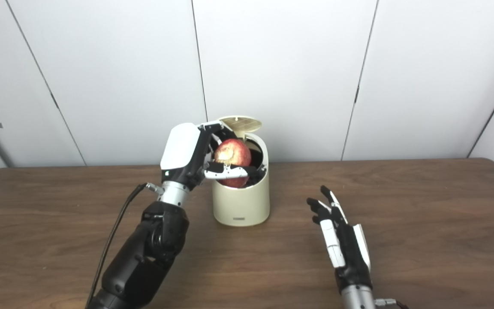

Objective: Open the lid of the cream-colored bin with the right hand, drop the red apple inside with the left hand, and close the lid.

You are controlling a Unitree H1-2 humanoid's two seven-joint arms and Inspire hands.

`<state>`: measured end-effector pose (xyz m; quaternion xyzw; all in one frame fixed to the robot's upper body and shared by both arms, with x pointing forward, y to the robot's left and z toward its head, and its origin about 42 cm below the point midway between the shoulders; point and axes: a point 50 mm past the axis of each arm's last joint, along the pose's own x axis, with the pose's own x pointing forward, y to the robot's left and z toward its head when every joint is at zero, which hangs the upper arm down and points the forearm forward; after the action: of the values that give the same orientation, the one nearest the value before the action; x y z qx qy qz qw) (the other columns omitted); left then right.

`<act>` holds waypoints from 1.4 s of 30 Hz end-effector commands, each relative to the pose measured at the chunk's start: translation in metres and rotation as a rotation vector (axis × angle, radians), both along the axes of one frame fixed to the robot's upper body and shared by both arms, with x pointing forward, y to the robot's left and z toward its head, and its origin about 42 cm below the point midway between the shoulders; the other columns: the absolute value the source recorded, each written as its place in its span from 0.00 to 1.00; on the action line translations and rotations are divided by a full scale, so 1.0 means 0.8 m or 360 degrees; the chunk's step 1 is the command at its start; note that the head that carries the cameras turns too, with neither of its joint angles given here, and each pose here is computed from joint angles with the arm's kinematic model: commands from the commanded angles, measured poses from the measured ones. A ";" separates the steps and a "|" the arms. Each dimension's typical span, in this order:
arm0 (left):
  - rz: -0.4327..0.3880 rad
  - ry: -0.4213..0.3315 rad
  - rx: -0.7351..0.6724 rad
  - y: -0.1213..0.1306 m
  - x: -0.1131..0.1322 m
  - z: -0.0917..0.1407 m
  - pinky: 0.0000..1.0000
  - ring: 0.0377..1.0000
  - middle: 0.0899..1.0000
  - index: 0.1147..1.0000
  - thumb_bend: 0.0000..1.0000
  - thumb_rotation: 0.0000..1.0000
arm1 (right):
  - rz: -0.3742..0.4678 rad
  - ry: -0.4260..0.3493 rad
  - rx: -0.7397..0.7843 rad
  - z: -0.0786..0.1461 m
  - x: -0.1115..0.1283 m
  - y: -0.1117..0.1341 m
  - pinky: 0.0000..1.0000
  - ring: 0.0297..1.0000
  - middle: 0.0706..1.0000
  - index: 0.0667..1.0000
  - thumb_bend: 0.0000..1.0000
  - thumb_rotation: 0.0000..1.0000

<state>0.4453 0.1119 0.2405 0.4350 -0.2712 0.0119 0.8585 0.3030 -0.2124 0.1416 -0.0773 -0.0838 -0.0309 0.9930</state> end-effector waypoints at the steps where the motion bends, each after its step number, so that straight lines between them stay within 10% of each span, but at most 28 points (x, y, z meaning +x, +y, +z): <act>1: 0.0011 -0.0147 -0.0023 -0.007 0.009 0.036 0.36 0.40 0.47 0.44 0.48 0.00 | 0.0033 -0.0111 -0.0011 0.023 0.006 0.006 0.79 0.83 0.79 0.92 0.61 1.00; 10: 0.0073 -0.0127 0.0080 -0.011 0.004 0.034 0.55 0.61 0.62 0.43 0.52 0.05 | 0.0037 -0.0108 -0.0033 0.026 0.004 0.007 0.77 0.79 0.76 0.90 0.61 1.00; 12: 0.0065 -0.0123 0.0092 -0.012 0.004 0.033 0.59 0.65 0.66 0.57 0.87 0.05 | 0.0035 -0.0108 -0.0028 0.026 0.004 0.008 0.75 0.77 0.75 0.89 0.61 1.00; 15: 0.0059 -0.0087 0.0093 -0.013 0.003 0.031 0.64 0.70 0.69 0.62 0.96 0.06 | 0.0033 -0.0108 -0.0031 0.025 0.005 0.009 0.76 0.78 0.74 0.88 0.58 1.00; 42: 0.0061 -0.0112 0.0153 -0.008 -0.003 0.034 0.58 0.64 0.64 0.59 0.97 0.06 | 0.0056 -0.0097 -0.0146 0.031 0.004 0.011 0.78 0.74 0.71 0.71 0.51 1.00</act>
<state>0.4408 0.1049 0.2461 0.4741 -0.2619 0.0135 0.8405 0.3018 -0.2078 0.1484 -0.1265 -0.0749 -0.0173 0.9890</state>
